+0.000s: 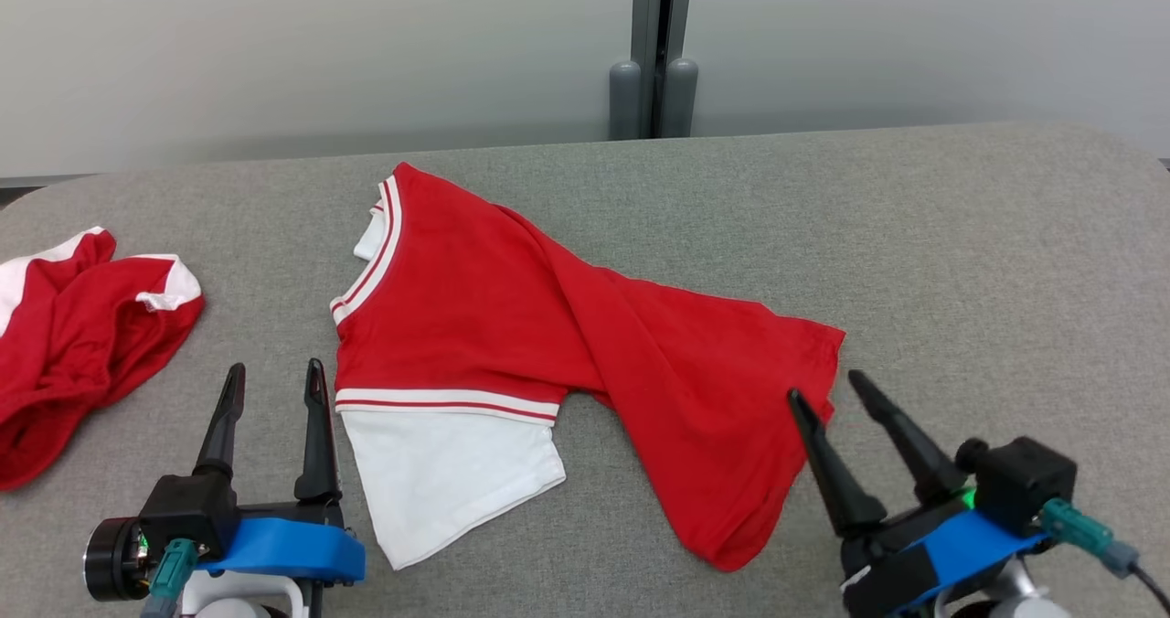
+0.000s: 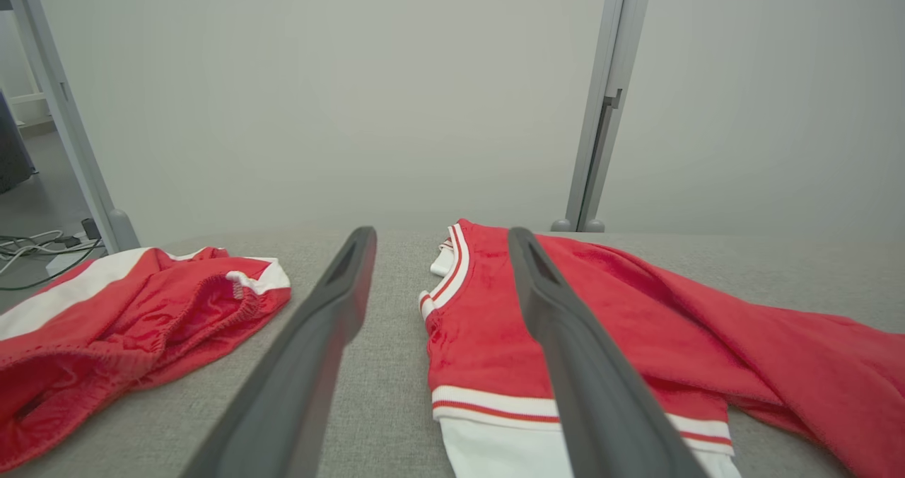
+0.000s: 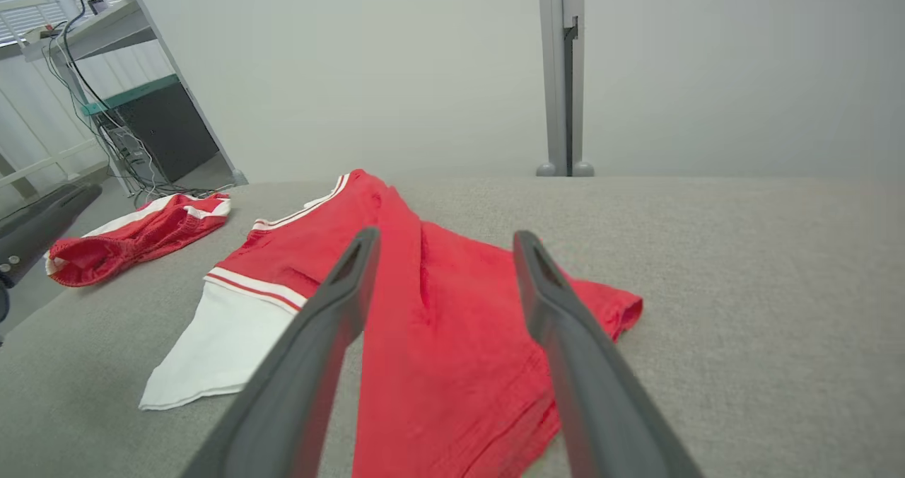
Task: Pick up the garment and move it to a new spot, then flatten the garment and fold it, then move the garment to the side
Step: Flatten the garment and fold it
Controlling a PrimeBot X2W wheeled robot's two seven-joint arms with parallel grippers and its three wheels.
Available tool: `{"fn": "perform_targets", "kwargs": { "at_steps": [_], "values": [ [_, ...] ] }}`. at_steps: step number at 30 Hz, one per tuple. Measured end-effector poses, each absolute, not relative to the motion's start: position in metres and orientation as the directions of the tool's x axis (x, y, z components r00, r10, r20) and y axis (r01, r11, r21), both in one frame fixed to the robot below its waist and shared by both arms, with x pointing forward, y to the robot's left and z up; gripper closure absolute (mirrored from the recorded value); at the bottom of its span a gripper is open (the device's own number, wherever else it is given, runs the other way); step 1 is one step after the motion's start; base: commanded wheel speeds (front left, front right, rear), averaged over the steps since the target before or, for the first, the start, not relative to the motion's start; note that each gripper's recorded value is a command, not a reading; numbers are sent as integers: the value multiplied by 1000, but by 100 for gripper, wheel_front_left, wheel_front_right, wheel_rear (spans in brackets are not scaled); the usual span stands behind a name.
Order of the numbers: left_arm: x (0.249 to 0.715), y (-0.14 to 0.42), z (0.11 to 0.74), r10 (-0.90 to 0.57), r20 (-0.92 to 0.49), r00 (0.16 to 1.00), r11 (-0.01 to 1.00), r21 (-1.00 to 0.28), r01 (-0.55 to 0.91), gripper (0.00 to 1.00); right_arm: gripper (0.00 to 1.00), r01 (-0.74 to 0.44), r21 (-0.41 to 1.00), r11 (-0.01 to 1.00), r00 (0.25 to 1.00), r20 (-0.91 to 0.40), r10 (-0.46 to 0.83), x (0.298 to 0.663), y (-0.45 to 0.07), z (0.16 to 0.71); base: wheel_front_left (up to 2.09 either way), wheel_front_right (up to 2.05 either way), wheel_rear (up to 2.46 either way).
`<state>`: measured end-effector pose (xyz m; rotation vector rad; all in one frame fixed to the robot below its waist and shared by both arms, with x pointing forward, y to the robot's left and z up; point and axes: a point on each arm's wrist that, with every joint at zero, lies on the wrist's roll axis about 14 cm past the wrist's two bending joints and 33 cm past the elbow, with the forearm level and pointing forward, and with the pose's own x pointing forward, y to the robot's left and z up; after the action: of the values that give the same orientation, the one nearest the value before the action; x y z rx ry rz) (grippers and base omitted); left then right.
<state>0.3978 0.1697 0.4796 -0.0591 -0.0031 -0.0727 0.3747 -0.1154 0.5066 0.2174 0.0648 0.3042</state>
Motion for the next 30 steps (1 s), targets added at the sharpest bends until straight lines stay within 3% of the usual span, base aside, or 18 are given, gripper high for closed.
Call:
{"fn": "perform_targets", "kwargs": {
  "at_steps": [8, 13, 30],
  "values": [
    [398, 173, 479, -62, 4, 998, 996, -58, 62, 0, 0, -251, 66, 966, 967, 68, 247, 411, -150, 548, 0, 0, 0],
    [398, 176, 478, -54, 1, 999, 997, -56, 54, 0, 0, -231, 7, 973, 972, 41, 231, 432, -160, 544, 0, 0, 0],
    [402, 197, 467, 2, -32, 999, 999, -54, -4, 0, 0, -192, 34, 981, 930, -314, 193, 455, -165, 413, 0, 0, 0]
  ]
}}
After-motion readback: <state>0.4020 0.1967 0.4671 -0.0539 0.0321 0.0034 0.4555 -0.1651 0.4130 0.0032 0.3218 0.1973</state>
